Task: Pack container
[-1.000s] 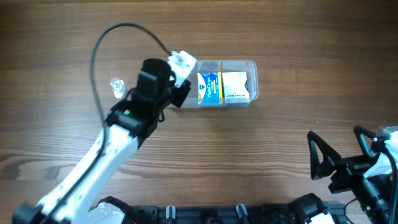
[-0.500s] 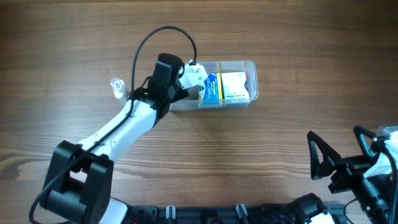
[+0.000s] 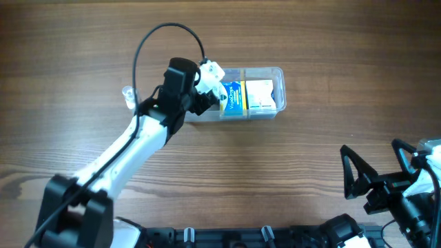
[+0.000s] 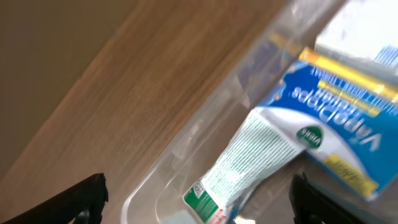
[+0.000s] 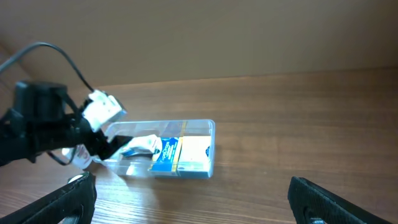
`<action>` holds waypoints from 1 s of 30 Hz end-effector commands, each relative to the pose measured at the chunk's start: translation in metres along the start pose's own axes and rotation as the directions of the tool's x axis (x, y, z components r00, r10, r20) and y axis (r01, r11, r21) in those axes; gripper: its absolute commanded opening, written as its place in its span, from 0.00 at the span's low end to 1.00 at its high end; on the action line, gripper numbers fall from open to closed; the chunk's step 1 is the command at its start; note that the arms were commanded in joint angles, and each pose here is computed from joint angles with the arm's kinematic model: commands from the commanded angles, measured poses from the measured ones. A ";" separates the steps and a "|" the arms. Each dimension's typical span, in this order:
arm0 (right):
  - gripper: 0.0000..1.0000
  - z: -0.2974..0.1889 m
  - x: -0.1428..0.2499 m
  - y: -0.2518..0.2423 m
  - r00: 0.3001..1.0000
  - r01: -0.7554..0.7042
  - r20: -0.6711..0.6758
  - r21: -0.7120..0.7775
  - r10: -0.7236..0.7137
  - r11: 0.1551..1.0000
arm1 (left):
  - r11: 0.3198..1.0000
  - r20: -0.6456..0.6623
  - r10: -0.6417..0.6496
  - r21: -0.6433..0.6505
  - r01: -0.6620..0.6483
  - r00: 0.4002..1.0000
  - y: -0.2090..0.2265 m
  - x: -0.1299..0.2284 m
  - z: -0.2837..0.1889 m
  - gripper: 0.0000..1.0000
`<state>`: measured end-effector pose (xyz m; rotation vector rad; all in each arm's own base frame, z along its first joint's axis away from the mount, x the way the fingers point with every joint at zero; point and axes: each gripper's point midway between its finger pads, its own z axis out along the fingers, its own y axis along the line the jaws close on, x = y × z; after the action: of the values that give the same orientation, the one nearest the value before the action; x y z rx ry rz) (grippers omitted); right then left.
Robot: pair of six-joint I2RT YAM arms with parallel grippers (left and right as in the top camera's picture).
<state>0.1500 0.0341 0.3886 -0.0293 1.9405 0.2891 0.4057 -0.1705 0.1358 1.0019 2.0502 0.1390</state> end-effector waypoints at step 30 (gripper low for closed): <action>1.00 -0.001 -0.002 -0.002 1.000 0.008 0.009 0.009 -0.008 1.000 | 0.818 -0.192 -0.530 0.143 0.557 0.826 -0.049 0.048 0.071 0.05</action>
<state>0.1500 0.0341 0.3885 -0.0294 1.9409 0.2890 0.4071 -0.1980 0.0432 0.5902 2.3896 -0.2756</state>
